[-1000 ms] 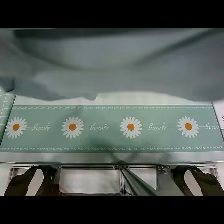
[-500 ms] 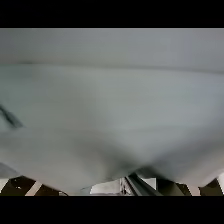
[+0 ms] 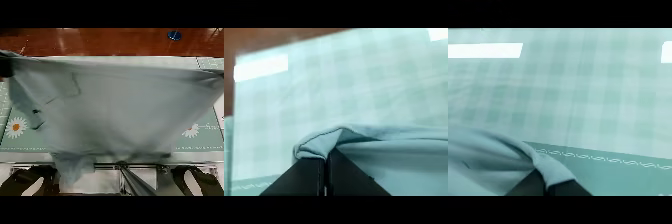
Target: Fold the shirts.
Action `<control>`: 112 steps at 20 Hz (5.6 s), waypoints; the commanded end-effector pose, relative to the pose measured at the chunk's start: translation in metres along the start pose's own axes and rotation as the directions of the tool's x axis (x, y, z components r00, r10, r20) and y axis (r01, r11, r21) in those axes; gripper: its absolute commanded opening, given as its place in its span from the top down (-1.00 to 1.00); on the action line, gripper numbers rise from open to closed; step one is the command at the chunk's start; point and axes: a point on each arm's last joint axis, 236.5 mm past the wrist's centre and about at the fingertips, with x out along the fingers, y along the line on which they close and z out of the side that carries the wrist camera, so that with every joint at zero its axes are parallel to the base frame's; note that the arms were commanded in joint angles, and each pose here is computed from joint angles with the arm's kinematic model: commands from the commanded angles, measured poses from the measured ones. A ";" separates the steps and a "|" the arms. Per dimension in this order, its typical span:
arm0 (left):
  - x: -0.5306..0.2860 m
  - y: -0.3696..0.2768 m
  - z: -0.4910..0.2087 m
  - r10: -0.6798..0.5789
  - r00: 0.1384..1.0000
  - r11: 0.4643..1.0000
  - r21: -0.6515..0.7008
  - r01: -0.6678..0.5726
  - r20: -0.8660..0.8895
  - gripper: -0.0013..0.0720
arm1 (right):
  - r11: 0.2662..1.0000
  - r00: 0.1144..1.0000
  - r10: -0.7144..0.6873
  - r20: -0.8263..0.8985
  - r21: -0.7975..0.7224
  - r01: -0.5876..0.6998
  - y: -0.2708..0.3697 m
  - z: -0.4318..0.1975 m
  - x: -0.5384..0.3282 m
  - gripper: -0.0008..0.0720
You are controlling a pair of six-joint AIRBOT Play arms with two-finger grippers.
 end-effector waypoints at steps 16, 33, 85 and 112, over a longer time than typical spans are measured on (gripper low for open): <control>0.310 -0.061 -0.056 -0.316 0.900 0.877 -0.453 0.157 -0.301 0.92 | 0.927 0.960 0.112 -0.255 0.374 -0.009 -0.161 -0.003 0.321 0.93; 0.234 -0.098 -0.226 -0.407 0.500 0.911 -0.304 0.278 -0.764 0.89 | 0.928 0.756 0.213 -0.619 0.370 0.041 -0.159 -0.136 0.286 0.40; 0.106 -0.169 -0.334 -0.728 0.467 0.613 -0.782 0.114 -0.502 0.92 | 0.651 0.817 0.195 -0.542 0.695 0.306 -0.119 -0.309 0.163 -0.15; 0.272 -0.075 -0.100 -0.686 0.679 0.604 -0.727 0.328 -0.263 0.92 | 0.769 0.892 0.364 -0.269 0.627 -0.125 -0.124 -0.064 0.318 0.93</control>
